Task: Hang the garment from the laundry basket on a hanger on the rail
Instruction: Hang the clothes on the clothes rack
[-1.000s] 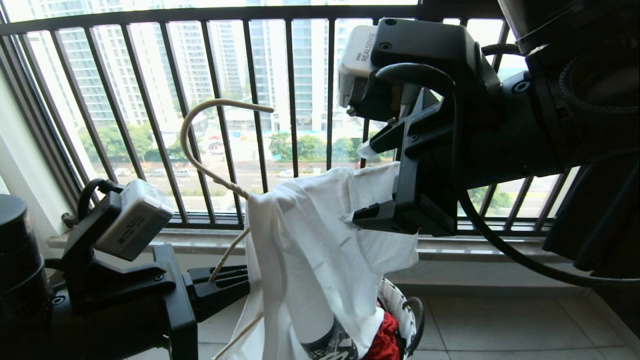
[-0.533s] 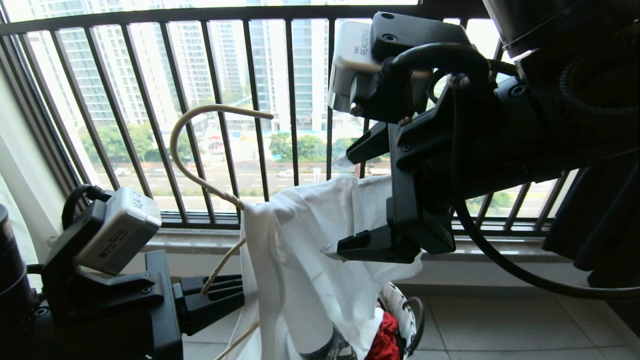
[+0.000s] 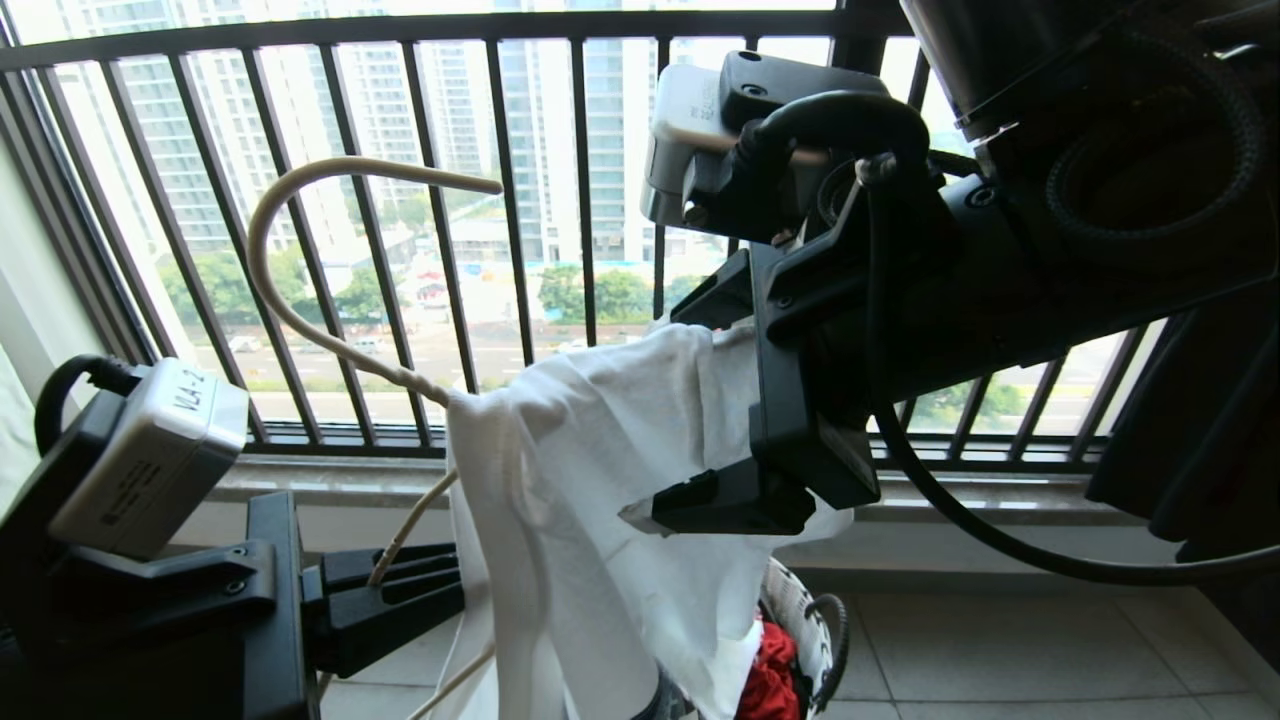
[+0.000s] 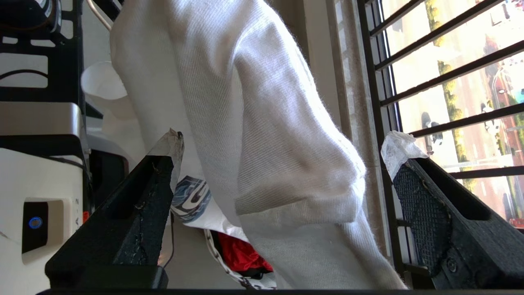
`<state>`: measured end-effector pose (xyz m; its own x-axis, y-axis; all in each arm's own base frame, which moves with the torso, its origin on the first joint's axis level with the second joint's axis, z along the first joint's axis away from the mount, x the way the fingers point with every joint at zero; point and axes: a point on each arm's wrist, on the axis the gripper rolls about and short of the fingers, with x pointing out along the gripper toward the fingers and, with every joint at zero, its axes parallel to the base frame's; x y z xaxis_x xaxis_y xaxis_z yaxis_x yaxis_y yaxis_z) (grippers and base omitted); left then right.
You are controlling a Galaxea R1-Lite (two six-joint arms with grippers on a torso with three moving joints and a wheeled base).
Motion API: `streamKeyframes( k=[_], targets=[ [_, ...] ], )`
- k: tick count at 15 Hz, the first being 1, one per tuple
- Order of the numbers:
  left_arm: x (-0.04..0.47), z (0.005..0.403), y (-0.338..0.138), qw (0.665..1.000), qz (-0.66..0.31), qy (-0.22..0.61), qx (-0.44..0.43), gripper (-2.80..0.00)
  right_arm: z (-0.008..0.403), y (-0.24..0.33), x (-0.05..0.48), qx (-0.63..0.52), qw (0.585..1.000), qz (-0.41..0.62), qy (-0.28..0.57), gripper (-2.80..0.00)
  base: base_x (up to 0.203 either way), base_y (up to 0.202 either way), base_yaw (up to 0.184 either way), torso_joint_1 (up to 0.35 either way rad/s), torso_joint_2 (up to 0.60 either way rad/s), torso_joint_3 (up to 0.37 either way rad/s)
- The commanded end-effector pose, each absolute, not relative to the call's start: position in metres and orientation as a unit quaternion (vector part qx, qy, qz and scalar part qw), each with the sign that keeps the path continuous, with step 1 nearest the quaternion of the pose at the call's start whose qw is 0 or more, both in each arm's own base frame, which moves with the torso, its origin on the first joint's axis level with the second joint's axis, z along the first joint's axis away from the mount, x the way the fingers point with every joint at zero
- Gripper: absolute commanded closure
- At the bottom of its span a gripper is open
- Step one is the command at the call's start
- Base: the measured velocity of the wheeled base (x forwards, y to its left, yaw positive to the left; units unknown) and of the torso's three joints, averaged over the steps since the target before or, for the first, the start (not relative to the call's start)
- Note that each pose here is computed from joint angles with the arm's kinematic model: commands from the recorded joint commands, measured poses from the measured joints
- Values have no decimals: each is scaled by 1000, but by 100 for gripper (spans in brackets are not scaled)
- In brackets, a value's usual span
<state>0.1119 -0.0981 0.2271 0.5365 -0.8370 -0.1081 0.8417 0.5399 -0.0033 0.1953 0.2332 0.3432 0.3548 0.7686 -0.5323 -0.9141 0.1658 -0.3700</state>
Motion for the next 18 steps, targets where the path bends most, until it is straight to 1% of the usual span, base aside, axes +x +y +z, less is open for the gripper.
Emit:
streamKeyframes(
  k=[1, 2, 3, 18],
  targets=[
    [109, 229, -96, 873, -485, 40, 23, 0, 341, 237, 198, -312, 758, 560, 119, -280, 0, 0, 0, 0, 0, 0],
    [109, 230, -96, 873, -485, 37, 22, 0, 340, 238, 198, -310, 756, 564, 119, -280, 0, 0, 0, 0, 0, 0],
    [109, 230, -96, 873, -485, 36, 22, 0, 340, 237, 198, -310, 755, 564, 121, 0, 0, 0, 0, 0, 0, 0],
    [108, 232, -95, 875, -483, 30, 21, 0, 343, 232, 190, -310, 754, 567, 119, 0, 0, 0, 0, 0, 0, 0]
  ],
)
